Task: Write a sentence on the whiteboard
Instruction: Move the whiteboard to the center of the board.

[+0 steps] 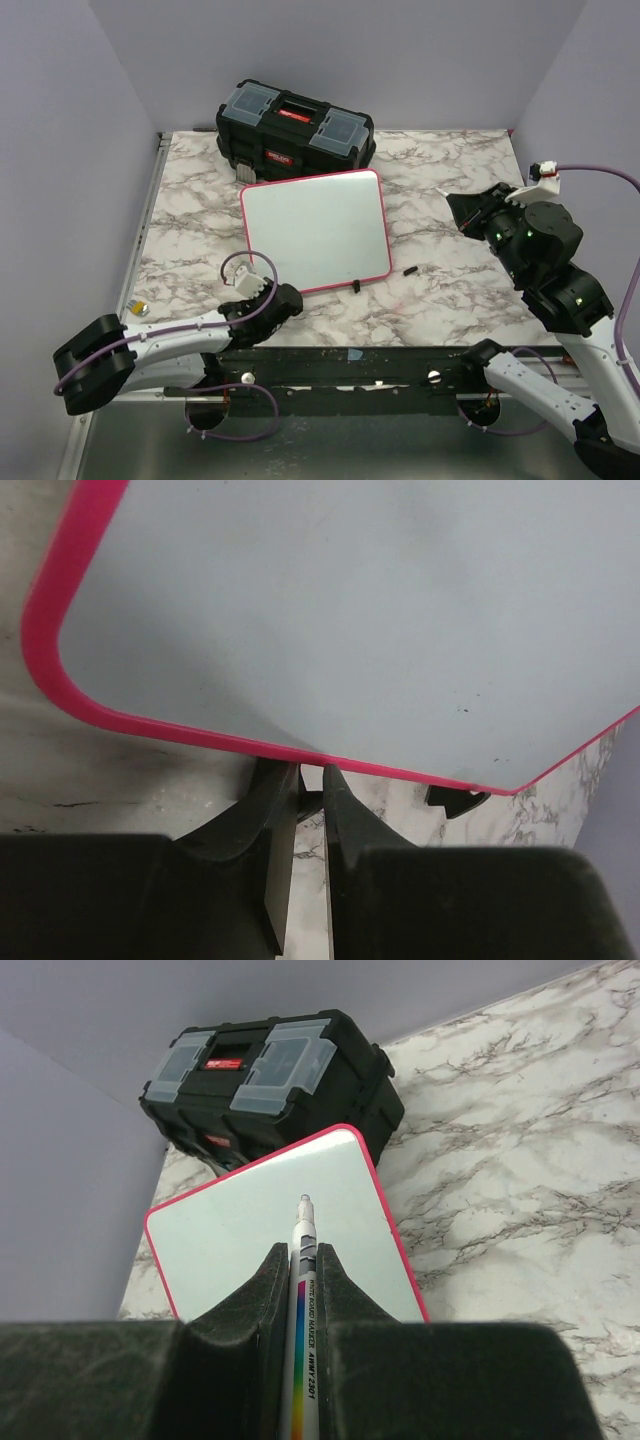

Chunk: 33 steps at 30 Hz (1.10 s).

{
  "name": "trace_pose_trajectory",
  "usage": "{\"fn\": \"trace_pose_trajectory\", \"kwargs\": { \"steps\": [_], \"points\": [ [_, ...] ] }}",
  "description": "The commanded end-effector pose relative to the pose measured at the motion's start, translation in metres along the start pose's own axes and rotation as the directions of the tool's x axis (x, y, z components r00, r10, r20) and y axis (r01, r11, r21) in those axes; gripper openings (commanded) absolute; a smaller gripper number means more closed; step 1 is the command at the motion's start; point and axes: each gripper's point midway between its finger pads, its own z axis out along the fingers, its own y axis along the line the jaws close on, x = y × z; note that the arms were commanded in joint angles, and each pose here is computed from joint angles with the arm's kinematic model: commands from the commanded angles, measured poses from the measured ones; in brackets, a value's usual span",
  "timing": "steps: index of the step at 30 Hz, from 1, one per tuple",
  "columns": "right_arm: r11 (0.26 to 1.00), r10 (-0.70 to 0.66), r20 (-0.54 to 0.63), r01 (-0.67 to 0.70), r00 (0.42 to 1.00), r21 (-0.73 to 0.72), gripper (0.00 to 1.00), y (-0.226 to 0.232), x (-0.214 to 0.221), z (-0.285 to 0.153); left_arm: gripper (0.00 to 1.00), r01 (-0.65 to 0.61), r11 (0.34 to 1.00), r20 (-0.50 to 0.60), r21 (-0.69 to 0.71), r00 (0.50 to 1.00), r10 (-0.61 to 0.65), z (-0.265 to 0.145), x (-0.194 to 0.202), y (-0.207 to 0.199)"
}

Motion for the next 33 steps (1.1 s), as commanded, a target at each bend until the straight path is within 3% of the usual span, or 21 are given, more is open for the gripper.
{"fn": "trace_pose_trajectory", "kwargs": {
  "steps": [1, 12, 21, 33],
  "points": [
    [0.999, -0.001, -0.002, 0.001, 1.0, 0.044, 0.01, -0.009, 0.004, 0.003, 0.16, -0.093, 0.995, -0.155, -0.045, 0.984, 0.085, -0.006, 0.041, 0.012],
    [0.998, -0.005, -0.006, 0.006, 1.0, 0.056, 0.01, -0.012, 0.006, 0.004, 0.15, -0.165, 0.986, -0.215, -0.014, 0.964, 0.158, -0.009, 0.081, -0.006],
    [0.998, -0.005, -0.011, 0.005, 1.0, 0.058, 0.01, -0.012, 0.006, 0.004, 0.16, -0.167, 0.986, -0.21, -0.029, 0.965, 0.157, -0.012, 0.076, 0.009],
    [0.999, 0.0, -0.022, 0.001, 1.0, 0.048, 0.01, -0.009, 0.01, 0.008, 0.32, -0.223, 0.975, -0.179, -0.019, 0.96, 0.216, -0.024, 0.058, 0.03]
  ]
}}
